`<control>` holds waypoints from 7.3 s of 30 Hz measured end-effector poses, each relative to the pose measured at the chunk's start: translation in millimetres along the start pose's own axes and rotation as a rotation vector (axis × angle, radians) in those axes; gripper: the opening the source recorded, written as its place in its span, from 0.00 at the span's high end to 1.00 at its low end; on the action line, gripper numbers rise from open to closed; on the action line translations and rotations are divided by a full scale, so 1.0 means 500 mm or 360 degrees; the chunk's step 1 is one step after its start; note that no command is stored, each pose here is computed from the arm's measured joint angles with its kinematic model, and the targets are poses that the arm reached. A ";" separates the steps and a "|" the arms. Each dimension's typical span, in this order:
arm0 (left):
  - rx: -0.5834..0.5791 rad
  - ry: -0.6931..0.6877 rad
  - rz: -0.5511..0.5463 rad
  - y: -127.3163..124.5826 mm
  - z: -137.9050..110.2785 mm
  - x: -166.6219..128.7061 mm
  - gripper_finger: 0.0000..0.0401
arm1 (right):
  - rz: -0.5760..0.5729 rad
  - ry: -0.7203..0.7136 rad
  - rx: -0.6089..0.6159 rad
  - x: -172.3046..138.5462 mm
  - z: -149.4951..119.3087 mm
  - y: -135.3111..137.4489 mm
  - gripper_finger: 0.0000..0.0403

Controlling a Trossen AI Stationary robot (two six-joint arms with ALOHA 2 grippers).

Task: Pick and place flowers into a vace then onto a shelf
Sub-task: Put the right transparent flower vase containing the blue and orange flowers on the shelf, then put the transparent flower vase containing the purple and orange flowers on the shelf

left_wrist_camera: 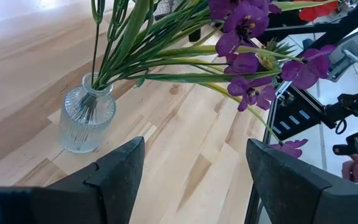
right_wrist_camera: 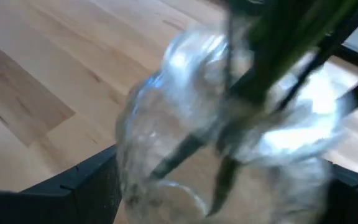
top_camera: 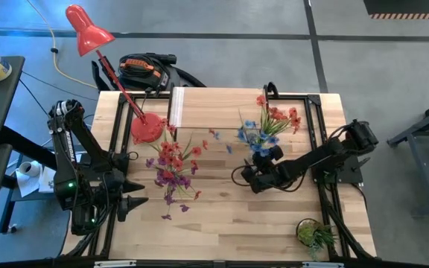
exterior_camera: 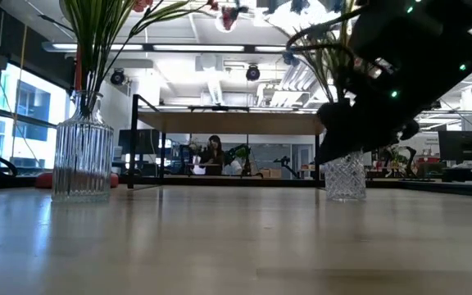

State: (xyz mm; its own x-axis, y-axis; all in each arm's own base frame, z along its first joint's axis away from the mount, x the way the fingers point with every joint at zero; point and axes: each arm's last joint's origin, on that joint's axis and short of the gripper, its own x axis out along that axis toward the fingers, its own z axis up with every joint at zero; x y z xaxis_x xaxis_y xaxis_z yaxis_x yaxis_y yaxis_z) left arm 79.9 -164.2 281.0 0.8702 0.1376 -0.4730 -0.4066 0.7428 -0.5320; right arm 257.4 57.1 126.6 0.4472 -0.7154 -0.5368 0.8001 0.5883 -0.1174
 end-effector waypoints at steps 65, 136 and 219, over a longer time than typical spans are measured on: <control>0.0059 -0.0072 -0.0017 0.000 0.003 0.000 0.21 | -0.0316 -0.0245 0.0106 0.012 0.379 -0.076 0.39; 0.0070 0.0043 -0.0004 -0.004 -0.005 0.001 0.21 | -0.0336 -0.0181 -0.0056 0.089 0.288 -0.054 0.16; -0.0335 0.0406 -0.0124 -0.139 -0.103 0.200 0.21 | 0.0836 0.0393 -0.0271 -0.155 0.062 0.142 0.17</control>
State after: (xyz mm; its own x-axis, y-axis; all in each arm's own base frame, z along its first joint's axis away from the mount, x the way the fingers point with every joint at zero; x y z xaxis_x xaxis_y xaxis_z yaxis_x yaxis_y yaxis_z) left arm 180.6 -235.8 234.5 0.8141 -0.1025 -0.5716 -0.4131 0.5896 -0.6941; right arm 291.8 142.6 185.7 0.6429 -0.2164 -0.7347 0.4132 0.9057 0.0948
